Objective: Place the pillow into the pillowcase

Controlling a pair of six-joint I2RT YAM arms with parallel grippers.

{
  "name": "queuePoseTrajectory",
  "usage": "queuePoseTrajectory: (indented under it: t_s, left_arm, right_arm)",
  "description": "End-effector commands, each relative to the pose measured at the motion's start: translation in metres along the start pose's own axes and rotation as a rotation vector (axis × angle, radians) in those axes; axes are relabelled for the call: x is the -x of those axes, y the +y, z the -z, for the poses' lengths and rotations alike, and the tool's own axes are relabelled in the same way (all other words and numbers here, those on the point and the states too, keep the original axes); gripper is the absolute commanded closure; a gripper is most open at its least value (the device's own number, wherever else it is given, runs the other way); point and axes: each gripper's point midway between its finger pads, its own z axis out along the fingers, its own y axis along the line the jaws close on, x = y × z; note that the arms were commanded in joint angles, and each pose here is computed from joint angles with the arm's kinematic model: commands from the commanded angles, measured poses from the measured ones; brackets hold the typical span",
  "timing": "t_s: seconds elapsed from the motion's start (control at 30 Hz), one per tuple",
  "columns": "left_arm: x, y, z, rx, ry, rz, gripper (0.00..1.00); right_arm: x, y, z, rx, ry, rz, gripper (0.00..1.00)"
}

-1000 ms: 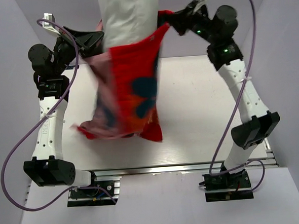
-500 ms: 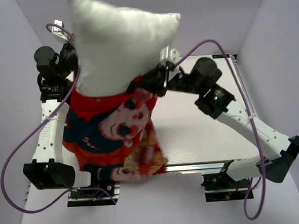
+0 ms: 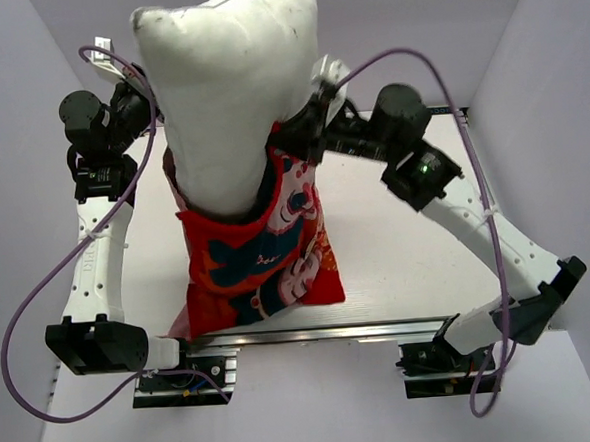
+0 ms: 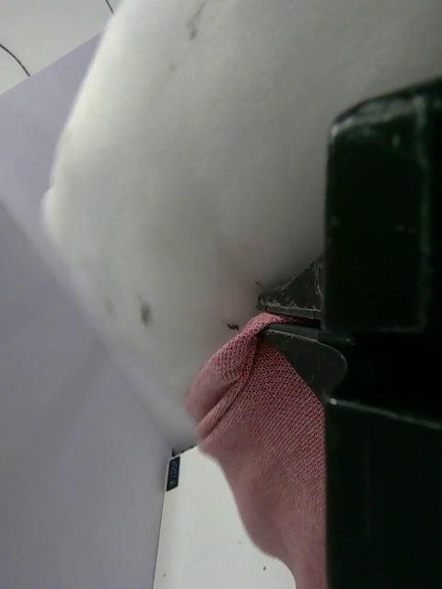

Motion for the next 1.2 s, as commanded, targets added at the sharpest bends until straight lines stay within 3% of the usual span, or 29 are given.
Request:
queuePoseTrajectory:
  t_s: [0.0, 0.07, 0.1, 0.13, 0.17, 0.2, 0.23, 0.3, 0.33, 0.37, 0.4, 0.5, 0.53, 0.63, 0.67, 0.77, 0.8, 0.83, 0.87, 0.9, 0.93, 1.0, 1.1, 1.13, 1.17]
  left_arm:
    - [-0.002, -0.056, 0.012, -0.129, 0.017, -0.099, 1.0]
    - [-0.003, -0.058, 0.013, -0.134, 0.02, -0.105, 1.0]
    - [-0.002, -0.061, 0.015, -0.135, 0.013, -0.108, 1.0]
    - [-0.002, -0.066, 0.018, -0.14, 0.006, -0.114, 1.0]
    - [-0.002, -0.07, 0.02, -0.144, 0.001, -0.119, 1.0]
    - [0.0, -0.074, 0.021, -0.145, -0.01, -0.124, 1.0]
    - [0.002, -0.078, 0.021, -0.149, -0.016, -0.128, 1.0]
    - [0.004, -0.08, 0.021, -0.153, -0.022, -0.129, 1.0]
    - [0.006, -0.08, 0.019, -0.152, -0.027, -0.127, 1.0]
    - [0.008, -0.082, 0.018, -0.155, -0.031, -0.128, 1.0]
    - [0.009, -0.083, 0.018, -0.157, -0.036, -0.127, 1.0]
    - [0.014, -0.085, 0.017, -0.159, -0.06, -0.132, 1.0]
    - [0.015, -0.084, 0.017, -0.155, -0.07, -0.13, 1.0]
    - [0.015, -0.083, 0.017, -0.154, -0.068, -0.129, 1.0]
    - [0.014, -0.083, 0.017, -0.153, -0.065, -0.13, 1.0]
    - [0.012, -0.085, 0.021, -0.14, -0.066, -0.135, 1.0]
    - [0.01, -0.083, 0.022, -0.134, -0.062, -0.131, 1.0]
    - [0.009, -0.084, 0.024, -0.136, -0.061, -0.132, 1.0]
    - [0.008, -0.085, 0.024, -0.137, -0.06, -0.133, 1.0]
    - [0.007, -0.083, 0.025, -0.136, -0.056, -0.132, 1.0]
    - [0.006, -0.083, 0.026, -0.137, -0.058, -0.133, 1.0]
    - [0.005, -0.08, 0.025, -0.135, -0.059, -0.133, 1.0]
    - [0.004, -0.071, 0.021, -0.136, -0.045, -0.131, 1.0]
    - [0.004, -0.069, 0.019, -0.137, -0.042, -0.131, 1.0]
    - [0.005, -0.067, 0.017, -0.135, -0.04, -0.137, 1.0]
  right_arm:
    - [0.077, 0.107, 0.014, 0.207, -0.198, 0.181, 1.0]
    - [0.09, 0.092, 0.017, 0.067, -0.297, 0.294, 1.0]
    - [0.097, 0.049, 0.019, -0.112, -0.301, 0.308, 1.0]
    - [0.078, 0.007, 0.0, -0.183, -0.247, 0.274, 1.0]
    - [0.121, -0.07, 0.036, -0.366, -0.297, 0.293, 1.0]
    - [0.123, -0.101, 0.045, -0.404, -0.299, 0.17, 1.0]
    - [0.112, -0.155, 0.058, -0.495, -0.265, 0.163, 1.0]
    - [0.134, -0.16, 0.067, -0.49, -0.308, 0.19, 1.0]
    - [0.141, -0.151, 0.071, -0.469, -0.326, 0.204, 1.0]
    - [0.121, -0.149, 0.067, -0.437, -0.298, 0.176, 1.0]
    - [0.123, -0.123, 0.06, -0.315, -0.322, 0.143, 1.0]
    - [0.11, -0.018, 0.031, 0.036, -0.274, 0.11, 1.0]
    - [0.107, 0.052, 0.02, 0.199, -0.264, 0.131, 1.0]
    - [0.086, 0.138, 0.021, 0.392, -0.257, 0.218, 1.0]
    - [0.084, 0.133, 0.017, 0.349, -0.268, 0.239, 1.0]
    - [0.086, 0.036, -0.006, 0.024, -0.234, 0.244, 1.0]
    - [0.095, -0.006, -0.003, -0.082, -0.239, 0.199, 1.0]
    - [0.117, -0.086, 0.013, -0.243, -0.262, 0.174, 1.0]
    - [0.115, -0.118, 0.021, -0.302, -0.247, 0.022, 1.0]
    - [0.122, -0.169, 0.039, -0.39, -0.263, 0.011, 1.0]
    - [0.125, -0.172, 0.045, -0.387, -0.274, 0.002, 1.0]
    - [0.105, -0.145, 0.034, -0.246, -0.219, 0.021, 1.0]
    - [0.071, 0.001, 0.012, 0.125, -0.044, 0.059, 1.0]
    - [0.063, 0.08, 0.002, 0.305, -0.036, 0.07, 1.0]
    - [0.019, 0.109, 0.002, 0.359, 0.032, 0.058, 1.0]
